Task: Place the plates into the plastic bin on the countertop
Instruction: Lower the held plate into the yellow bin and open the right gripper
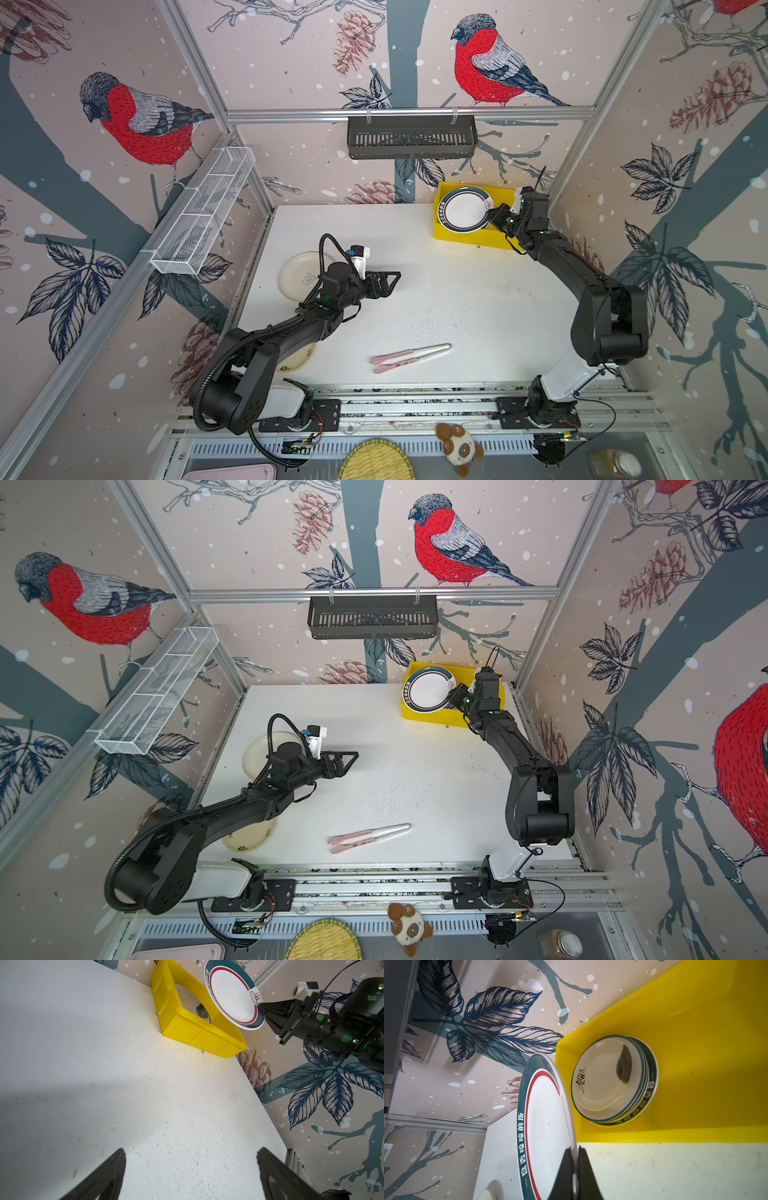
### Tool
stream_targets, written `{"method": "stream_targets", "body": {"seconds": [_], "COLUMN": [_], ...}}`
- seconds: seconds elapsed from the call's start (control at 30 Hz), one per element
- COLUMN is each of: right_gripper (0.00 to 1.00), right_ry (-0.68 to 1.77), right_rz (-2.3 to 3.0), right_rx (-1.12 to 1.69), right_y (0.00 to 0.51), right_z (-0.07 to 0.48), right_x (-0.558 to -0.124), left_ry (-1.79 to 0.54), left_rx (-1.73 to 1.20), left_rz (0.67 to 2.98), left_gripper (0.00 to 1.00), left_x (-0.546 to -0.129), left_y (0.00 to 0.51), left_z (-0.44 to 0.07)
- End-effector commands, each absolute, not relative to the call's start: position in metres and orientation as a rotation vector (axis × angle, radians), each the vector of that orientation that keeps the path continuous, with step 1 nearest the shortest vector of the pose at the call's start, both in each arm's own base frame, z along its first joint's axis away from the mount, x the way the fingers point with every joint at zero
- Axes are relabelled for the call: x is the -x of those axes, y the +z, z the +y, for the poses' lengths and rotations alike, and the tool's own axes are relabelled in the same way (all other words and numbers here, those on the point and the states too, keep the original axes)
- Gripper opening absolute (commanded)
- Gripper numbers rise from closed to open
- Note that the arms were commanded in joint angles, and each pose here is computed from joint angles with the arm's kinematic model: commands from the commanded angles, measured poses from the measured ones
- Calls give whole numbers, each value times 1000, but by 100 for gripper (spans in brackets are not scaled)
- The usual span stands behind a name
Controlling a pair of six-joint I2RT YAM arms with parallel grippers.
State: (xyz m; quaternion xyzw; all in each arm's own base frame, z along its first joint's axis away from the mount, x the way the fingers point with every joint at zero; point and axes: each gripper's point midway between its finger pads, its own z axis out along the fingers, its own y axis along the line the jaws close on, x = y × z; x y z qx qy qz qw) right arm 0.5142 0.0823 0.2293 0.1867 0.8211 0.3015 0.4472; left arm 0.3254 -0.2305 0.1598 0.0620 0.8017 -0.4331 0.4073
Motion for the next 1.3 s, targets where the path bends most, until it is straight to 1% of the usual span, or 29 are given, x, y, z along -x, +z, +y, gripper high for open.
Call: {"method": "stream_targets", "body": {"seconds": [0.0, 0.37, 0.67, 0.93, 1.03, 1.1, 1.17, 1.27], "right_gripper": [0, 0, 0, 0, 5, 14, 33, 56], "right_ry": [749, 674, 554, 441, 403, 397, 363, 303], "right_rz": [1967, 1976, 2075, 2158, 2176, 2181, 2192, 2198], "right_rx": [-479, -538, -598, -606, -570, -540, -522, -511], "right_y": [240, 220, 170, 137, 137, 140, 143, 146], "right_z": [76, 56, 40, 40, 46, 53, 55, 54], "right_x": [-531, -586, -626, -636, -634, -633, -630, -626], "left_ry": [-1055, -933, -862, -820, -798, -783, -758, -727], "left_rx": [-163, -129, -90, -62, -51, -44, -43, -41], "left_rz": [2002, 2011, 2021, 2035, 2034, 2033, 2042, 2050], "left_gripper": [98, 98, 98, 98, 98, 98, 98, 98], "left_x": [-328, -330, -330, -333, -334, -335, -337, -340], "left_y": [164, 171, 171, 171, 171, 171, 171, 172], "left_z": [-227, -211, -199, -194, -190, -188, -186, -184]}}
